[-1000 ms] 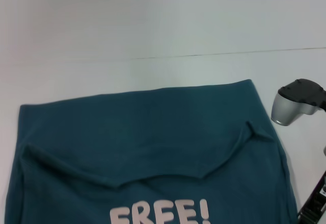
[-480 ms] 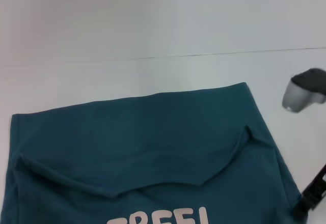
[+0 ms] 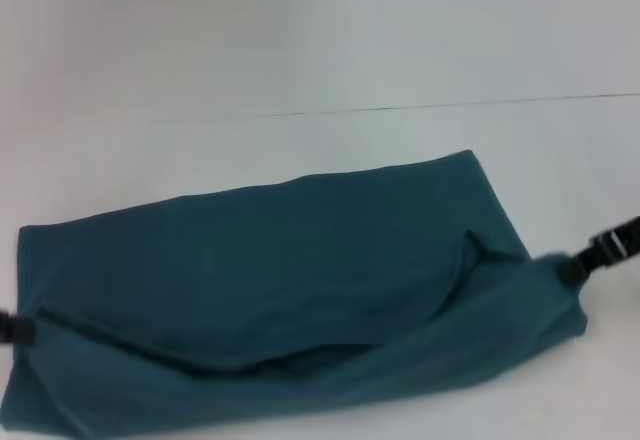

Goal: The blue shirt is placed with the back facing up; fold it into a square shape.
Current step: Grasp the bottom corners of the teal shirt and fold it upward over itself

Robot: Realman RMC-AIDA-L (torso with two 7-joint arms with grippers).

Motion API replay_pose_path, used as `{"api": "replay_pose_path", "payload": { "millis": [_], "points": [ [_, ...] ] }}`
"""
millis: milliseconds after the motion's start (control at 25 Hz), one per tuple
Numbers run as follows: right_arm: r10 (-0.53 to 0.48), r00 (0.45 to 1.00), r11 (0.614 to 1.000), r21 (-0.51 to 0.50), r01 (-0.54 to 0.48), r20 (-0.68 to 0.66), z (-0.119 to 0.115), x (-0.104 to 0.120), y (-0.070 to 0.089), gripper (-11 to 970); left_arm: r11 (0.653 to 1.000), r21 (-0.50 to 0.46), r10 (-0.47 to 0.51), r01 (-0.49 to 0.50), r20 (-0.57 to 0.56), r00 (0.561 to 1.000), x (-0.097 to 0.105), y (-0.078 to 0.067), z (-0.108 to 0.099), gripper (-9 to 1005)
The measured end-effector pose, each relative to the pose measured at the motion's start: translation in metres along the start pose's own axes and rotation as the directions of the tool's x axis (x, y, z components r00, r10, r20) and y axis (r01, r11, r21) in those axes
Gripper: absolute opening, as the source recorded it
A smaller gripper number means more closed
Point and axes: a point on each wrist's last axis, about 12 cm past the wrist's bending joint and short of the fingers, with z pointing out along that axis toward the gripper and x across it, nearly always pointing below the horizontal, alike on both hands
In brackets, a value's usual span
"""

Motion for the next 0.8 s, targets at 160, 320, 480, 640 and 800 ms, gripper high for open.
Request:
{"api": "replay_pose_path", "payload": {
  "millis": [160,320,480,640,800],
  "points": [
    [0.031,0.995,0.999,0.014,-0.033,0.099,-0.009,-0.006,-0.008,66,1.000,-0.008,0.027,-0.026,0.090,0.996,-0.017,-0.001,0.002,40],
    [0.049,0.984,0.998,0.024,-0.054,0.173,-0.014,-0.015,-0.011,66,0.999,-0.011,0.032,-0.030,0.171,0.985,-0.029,0.000,0.007,40],
    [0.064,0.968,0.998,-0.003,-0.065,0.243,-0.018,-0.026,-0.008,66,0.999,-0.026,0.041,-0.036,0.230,0.972,-0.039,0.001,0.007,40],
    [0.066,0.961,0.998,-0.033,-0.060,0.269,-0.019,-0.032,-0.002,65,0.998,-0.042,0.051,-0.042,0.255,0.966,-0.045,0.000,0.007,40],
    [0.073,0.951,0.997,-0.028,-0.067,0.300,-0.021,-0.036,-0.004,65,0.997,-0.060,0.055,-0.040,0.284,0.957,-0.050,0.001,0.006,40]
  ]
}}
